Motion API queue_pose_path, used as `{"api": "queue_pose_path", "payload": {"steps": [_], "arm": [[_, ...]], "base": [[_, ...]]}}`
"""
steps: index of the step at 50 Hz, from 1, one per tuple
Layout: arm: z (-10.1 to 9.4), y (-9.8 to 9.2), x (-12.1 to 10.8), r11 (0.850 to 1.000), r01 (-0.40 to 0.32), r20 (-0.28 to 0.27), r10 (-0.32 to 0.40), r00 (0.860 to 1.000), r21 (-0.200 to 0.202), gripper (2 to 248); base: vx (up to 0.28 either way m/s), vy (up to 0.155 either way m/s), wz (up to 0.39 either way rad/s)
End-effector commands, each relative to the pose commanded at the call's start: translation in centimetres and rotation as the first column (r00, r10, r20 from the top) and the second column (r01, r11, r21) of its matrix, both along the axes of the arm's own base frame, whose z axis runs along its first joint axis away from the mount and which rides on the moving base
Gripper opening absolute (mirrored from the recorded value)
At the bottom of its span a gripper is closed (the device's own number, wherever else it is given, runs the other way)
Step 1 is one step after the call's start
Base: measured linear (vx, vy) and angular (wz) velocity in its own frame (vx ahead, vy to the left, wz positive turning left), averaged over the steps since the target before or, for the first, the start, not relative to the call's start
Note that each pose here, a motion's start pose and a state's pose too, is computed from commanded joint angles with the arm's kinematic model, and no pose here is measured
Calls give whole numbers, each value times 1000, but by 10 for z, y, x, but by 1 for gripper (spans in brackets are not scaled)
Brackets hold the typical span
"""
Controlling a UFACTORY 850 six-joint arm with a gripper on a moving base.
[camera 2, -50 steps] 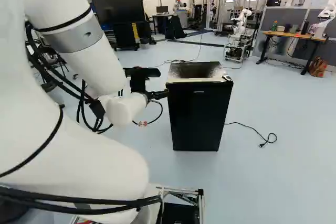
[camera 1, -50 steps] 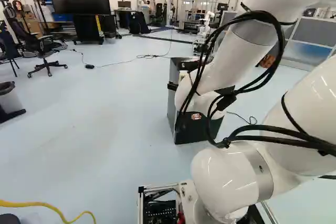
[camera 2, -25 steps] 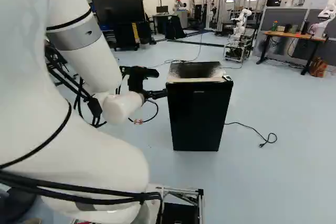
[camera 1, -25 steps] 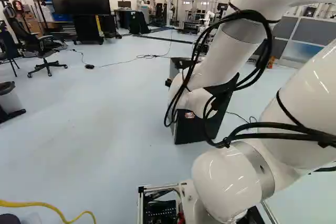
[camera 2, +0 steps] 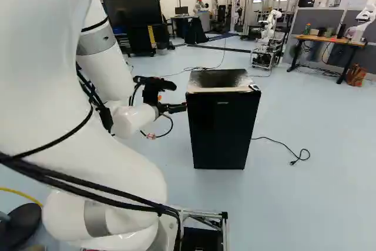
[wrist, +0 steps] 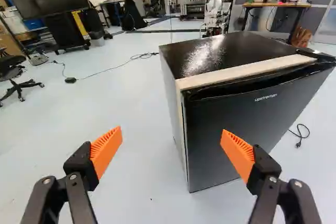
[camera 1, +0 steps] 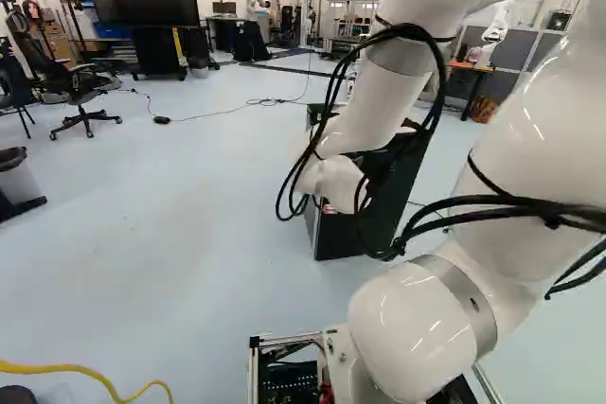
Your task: Grab a drink from the fridge
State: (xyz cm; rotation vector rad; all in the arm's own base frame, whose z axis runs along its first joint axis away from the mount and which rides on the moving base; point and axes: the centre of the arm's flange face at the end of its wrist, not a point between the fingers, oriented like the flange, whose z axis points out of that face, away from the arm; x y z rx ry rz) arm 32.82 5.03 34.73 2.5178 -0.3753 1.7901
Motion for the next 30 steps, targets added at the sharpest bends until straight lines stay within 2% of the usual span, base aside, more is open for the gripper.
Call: {"api": "queue_pose_path", "payload": {"steps": [15,30], "arm": [[-15,9,28,996,93,-28,-93,995,10,247],[-27,18,54,982,189,-38,-189,981,22,247]], "base": [[0,0,0],[0,0,0]]}}
